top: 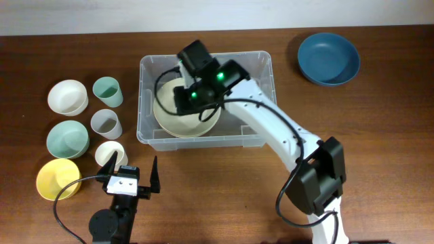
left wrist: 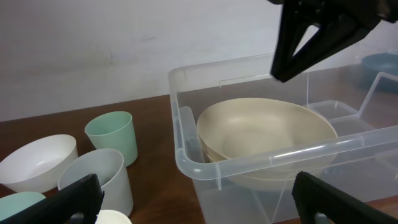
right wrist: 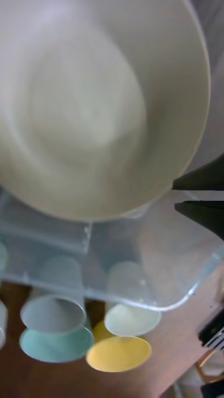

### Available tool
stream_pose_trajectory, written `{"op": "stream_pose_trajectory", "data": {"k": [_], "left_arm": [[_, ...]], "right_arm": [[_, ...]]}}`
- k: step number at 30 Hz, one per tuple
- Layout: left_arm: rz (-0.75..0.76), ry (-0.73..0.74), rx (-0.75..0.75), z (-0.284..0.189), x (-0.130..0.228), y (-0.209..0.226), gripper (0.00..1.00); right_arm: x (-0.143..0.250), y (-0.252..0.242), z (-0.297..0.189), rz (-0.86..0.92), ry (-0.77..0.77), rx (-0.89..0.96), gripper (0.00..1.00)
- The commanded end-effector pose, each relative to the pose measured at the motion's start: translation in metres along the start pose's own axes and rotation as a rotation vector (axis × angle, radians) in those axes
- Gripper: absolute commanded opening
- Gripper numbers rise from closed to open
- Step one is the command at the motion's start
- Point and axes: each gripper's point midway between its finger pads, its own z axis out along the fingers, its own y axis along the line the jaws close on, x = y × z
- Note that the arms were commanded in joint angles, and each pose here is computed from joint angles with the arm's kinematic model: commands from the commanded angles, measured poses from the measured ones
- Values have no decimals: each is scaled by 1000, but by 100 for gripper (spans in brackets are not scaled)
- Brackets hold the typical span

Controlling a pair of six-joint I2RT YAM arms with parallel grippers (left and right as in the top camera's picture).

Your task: Pack container

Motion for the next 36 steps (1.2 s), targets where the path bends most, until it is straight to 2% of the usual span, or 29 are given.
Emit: {"op": "stream_pose_trajectory", "data": {"k": [1, 14, 36], "left_arm": [[-10, 5, -11, 0, 2, 2, 100], [-10, 5, -11, 0, 2, 2, 99], [-10, 5, -12, 0, 2, 2, 100]], "right_arm": [[7, 11, 7, -65, -1, 10, 4], [21, -5, 43, -63, 13, 18, 4], [50, -18, 85, -26, 141, -19, 4]]}}
